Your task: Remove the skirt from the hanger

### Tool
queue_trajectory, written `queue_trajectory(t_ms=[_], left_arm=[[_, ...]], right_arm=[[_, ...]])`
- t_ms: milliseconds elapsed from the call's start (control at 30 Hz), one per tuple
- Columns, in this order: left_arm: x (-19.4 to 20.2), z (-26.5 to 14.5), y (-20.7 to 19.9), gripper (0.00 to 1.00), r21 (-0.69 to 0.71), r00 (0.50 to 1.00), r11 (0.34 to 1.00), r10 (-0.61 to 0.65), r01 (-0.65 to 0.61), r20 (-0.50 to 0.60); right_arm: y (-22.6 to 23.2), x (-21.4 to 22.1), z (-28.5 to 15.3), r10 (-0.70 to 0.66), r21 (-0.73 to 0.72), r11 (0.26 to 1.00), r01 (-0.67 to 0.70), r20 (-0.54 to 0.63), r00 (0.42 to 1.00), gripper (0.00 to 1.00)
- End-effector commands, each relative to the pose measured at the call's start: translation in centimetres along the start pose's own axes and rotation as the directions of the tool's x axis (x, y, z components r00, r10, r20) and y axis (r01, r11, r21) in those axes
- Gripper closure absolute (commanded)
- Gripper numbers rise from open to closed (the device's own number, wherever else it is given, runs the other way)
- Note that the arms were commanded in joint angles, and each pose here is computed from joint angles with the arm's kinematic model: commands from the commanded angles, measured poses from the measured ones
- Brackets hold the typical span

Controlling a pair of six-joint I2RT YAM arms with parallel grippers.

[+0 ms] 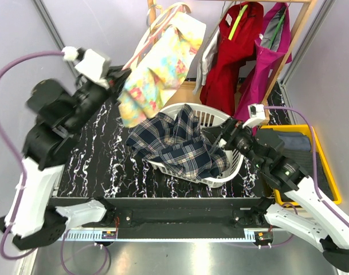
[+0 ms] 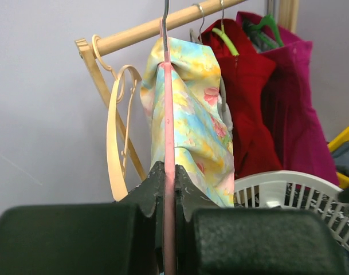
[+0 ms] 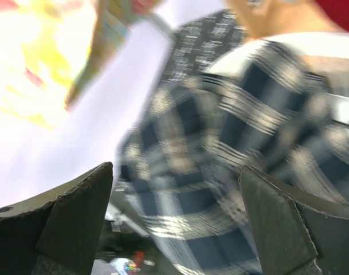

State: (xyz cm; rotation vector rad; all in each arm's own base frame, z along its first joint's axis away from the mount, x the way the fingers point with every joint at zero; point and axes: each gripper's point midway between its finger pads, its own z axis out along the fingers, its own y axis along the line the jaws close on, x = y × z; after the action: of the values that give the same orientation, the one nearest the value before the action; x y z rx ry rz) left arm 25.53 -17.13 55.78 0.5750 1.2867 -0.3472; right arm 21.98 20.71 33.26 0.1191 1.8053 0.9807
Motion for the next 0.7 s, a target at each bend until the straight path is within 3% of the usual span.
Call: queue_trajectory(t_ms=[0, 167, 267, 667], left_arm=[[-4.0, -3.8, -0.5, 1.0, 0.044, 0.993, 0.998, -0.043, 0.039, 0.109], [-4.1, -6.3, -1.6, 1.0, 0.096, 0.99, 0.992, -0.093, 0.083, 0.101], [-4.1, -6.8, -1.7, 1.0, 0.101, 0.989, 0.991, -0.101, 0.09, 0.104], [-4.9, -7.0, -2.5, 1.0, 0.148, 0.982, 0.98, -0.15, 0.133, 0.112]], right_arm=[[8.2, -3.4, 0.0, 0.108, -0.348, 0.934, -0.078, 0.069, 0.992, 0.0], [13.3, -6.3, -0.8, 0.292, -0.612, 0.771, -0.175, 0.096, 0.952, 0.0], [14.3, -6.7, 0.3, 0.341, -0.648, 0.729, -0.22, 0.066, 0.938, 0.0], [14.7, -5.4, 6.3, 0.374, -0.647, 0.711, -0.276, 0.015, 0.927, 0.0]])
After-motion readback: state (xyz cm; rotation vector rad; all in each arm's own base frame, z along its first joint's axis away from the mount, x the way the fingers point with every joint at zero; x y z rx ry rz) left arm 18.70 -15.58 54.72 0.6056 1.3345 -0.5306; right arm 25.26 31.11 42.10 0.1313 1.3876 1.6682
